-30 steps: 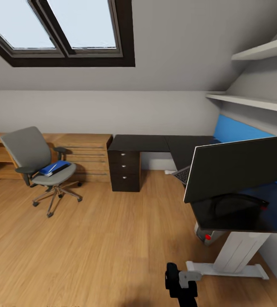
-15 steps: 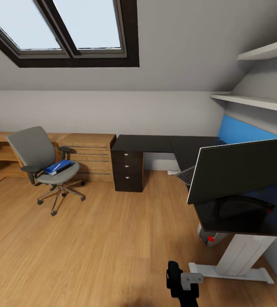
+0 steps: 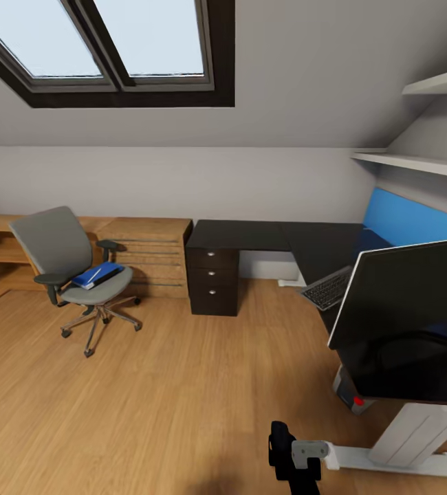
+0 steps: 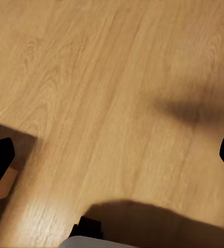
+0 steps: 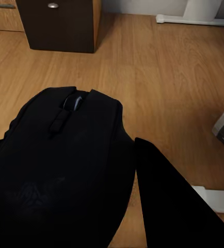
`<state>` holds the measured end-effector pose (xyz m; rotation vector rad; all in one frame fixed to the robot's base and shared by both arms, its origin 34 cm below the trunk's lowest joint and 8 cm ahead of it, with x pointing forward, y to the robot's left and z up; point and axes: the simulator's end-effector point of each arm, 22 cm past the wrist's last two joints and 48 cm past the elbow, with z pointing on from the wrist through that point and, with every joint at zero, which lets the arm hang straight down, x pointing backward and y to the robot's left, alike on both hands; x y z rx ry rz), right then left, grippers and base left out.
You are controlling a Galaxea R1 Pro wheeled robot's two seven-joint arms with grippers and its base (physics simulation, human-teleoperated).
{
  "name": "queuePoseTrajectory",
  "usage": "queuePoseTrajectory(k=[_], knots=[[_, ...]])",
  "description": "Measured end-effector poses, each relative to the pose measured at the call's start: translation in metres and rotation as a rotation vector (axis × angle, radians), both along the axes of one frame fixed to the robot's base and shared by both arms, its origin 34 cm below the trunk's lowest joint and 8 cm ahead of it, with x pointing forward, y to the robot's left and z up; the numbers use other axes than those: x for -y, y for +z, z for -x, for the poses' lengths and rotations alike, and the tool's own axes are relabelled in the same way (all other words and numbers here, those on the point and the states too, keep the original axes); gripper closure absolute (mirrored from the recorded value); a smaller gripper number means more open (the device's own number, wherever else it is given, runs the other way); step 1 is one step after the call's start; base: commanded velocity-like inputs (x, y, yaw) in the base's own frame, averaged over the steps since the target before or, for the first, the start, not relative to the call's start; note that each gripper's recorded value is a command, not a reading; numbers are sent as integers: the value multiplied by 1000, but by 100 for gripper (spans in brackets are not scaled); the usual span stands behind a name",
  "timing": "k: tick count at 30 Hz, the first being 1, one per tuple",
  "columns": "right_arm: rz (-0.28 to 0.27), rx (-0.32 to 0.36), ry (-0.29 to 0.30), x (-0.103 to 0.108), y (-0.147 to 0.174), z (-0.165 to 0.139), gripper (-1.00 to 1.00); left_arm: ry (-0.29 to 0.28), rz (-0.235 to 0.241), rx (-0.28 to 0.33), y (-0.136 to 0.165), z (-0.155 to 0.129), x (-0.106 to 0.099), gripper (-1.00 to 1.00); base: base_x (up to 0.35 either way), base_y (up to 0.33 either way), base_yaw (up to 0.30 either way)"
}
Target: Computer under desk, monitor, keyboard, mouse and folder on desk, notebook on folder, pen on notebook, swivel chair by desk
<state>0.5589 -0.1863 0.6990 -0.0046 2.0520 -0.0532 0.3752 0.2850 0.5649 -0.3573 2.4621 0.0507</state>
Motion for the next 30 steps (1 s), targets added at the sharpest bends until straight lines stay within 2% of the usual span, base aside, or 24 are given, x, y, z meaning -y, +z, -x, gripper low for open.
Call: queuePoseTrajectory(k=[7, 30], knots=[[7, -25, 5, 0, -10, 8, 100, -2, 0, 0, 0, 0, 0, -100, 136, 37, 137], [13, -50, 5, 3, -19, 16, 100, -5, 3, -2, 0, 1, 3, -100, 329, 26, 3]])
